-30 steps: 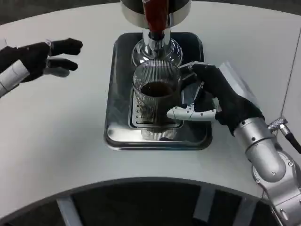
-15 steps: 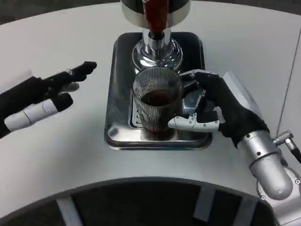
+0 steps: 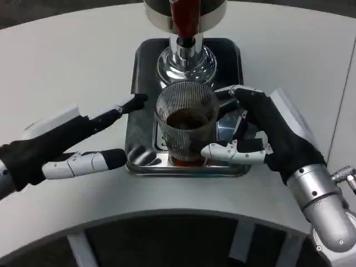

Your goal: Grasp the cup under the faucet to collect the drink, then remove the cup.

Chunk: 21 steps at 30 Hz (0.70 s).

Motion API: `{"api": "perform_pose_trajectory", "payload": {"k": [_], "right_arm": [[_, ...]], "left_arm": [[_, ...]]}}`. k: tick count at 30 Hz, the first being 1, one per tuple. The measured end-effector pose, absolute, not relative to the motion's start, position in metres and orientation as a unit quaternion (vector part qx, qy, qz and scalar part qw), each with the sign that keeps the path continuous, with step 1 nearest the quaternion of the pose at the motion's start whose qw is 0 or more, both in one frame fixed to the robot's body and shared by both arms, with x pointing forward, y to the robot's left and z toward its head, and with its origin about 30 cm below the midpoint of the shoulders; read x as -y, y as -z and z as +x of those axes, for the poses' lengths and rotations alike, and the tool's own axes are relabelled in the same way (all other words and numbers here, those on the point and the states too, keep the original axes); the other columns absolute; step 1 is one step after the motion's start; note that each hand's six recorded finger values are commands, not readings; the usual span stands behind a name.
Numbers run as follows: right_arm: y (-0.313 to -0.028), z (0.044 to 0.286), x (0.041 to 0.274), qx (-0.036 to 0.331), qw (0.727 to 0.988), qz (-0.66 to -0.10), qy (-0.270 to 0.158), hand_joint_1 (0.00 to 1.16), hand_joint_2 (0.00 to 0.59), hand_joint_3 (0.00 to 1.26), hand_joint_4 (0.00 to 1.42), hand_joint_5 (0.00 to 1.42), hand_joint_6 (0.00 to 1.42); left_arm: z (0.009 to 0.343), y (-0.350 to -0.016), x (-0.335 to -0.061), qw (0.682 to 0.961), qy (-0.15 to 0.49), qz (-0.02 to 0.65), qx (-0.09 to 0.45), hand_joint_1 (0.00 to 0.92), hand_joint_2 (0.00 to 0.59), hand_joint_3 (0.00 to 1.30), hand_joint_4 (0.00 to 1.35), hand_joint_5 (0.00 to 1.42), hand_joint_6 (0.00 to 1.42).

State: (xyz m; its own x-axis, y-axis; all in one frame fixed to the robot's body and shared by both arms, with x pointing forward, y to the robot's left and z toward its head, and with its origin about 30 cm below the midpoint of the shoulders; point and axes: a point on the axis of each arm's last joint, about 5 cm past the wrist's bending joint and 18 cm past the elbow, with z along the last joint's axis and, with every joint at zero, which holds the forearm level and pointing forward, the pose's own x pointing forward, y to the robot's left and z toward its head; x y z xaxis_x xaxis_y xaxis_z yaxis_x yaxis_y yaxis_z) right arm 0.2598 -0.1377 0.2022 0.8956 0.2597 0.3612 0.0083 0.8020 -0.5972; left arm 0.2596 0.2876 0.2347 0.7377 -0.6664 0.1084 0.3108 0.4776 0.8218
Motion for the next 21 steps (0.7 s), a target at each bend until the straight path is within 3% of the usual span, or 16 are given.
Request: {"api": "perform_pose_trajectory", "payload": {"k": [21], "right_arm": [[-0.201,0.24,0.138,0.212,0.923,-0.307,-0.092,0.98,0.259,0.9,1.02,1.12,1.25]], "left_arm": [[0.241,-0.214,-0.277,0.827,0.276,0.433,0.227,0.0,0.066,0.0,0.0,0.0,0.0]]}}
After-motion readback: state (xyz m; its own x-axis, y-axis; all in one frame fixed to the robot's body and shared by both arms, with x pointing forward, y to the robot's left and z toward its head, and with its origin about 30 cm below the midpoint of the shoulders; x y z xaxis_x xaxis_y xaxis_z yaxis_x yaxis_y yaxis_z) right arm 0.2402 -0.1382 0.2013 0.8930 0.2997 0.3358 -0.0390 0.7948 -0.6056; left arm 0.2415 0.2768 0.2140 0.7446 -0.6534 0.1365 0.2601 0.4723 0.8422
